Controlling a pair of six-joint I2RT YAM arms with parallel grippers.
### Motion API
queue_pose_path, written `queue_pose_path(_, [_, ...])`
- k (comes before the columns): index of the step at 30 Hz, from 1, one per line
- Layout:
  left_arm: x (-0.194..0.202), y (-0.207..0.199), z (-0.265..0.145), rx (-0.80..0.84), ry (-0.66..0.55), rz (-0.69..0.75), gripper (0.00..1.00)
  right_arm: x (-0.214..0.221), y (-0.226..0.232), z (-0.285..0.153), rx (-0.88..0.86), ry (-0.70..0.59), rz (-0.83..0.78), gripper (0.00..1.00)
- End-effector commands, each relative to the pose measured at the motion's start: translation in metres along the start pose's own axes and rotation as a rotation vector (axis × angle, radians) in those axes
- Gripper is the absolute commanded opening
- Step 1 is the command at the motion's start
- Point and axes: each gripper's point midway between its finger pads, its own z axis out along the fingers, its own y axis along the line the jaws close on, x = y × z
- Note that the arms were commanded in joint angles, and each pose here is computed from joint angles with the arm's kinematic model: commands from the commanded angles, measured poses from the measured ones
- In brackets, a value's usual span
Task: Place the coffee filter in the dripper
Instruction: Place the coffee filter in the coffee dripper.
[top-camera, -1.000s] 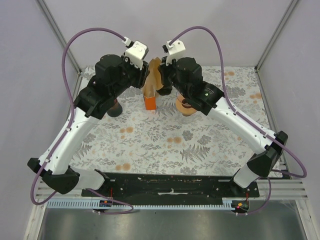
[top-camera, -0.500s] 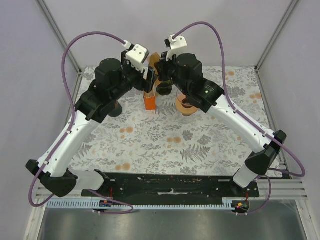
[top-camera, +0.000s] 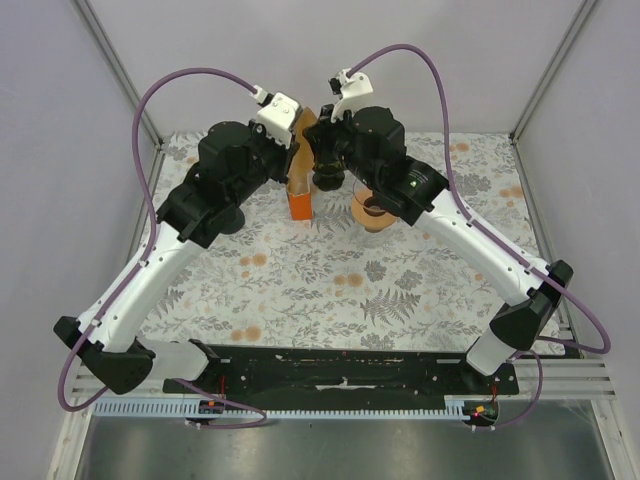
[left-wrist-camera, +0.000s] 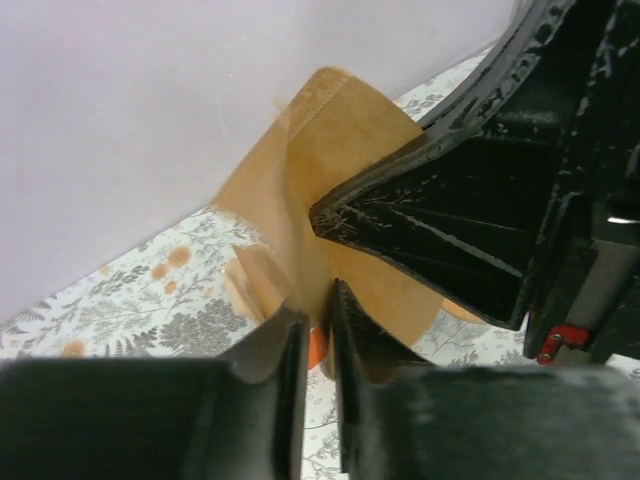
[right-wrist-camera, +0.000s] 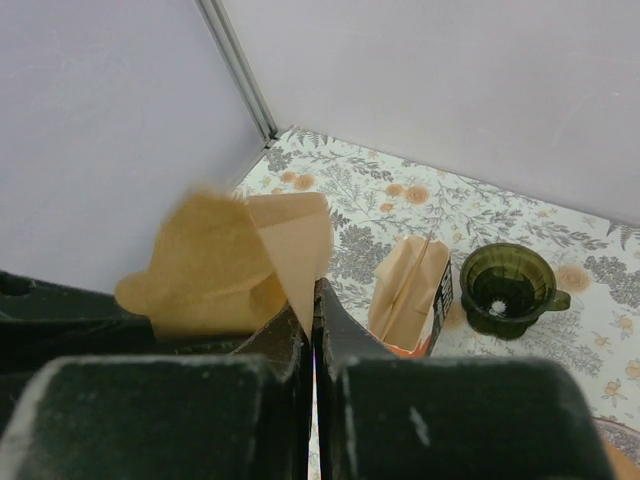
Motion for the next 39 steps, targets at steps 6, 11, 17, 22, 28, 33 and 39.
queue_pose_path(6, [-0.021,0.026,-0.014,-0.115,-0.022,0.085,0.02,-0.029,-0.026,-0.016,0.081,-0.100,-0.156,0.00])
queue_pose_path(11, [-0.028,0.023,-0.013,-0.102,-0.044,0.065,0.02,-0.025,-0.008,-0.014,-0.032,-0.107,-0.181,0.28])
queue_pose_path(17, [-0.035,0.023,-0.013,-0.104,-0.067,0.022,0.02,-0.007,-0.010,-0.008,-0.048,-0.075,-0.099,0.44])
queue_pose_path(22, [-0.036,0.019,-0.013,-0.088,-0.073,-0.019,0.02,-0.006,-0.010,0.000,-0.078,-0.074,-0.012,0.44])
queue_pose_path(28, [-0.045,0.029,-0.014,-0.126,-0.095,0.055,0.02,-0.004,-0.014,0.001,-0.082,-0.064,0.034,0.11])
queue_pose_path(33, [-0.051,0.045,-0.013,-0.192,-0.109,0.252,0.02,0.001,-0.030,-0.004,-0.049,-0.017,0.012,0.00])
queue_pose_path(39, [-0.051,0.051,-0.004,-0.216,-0.100,0.351,0.02,0.011,-0.039,-0.007,-0.031,0.069,-0.023,0.00])
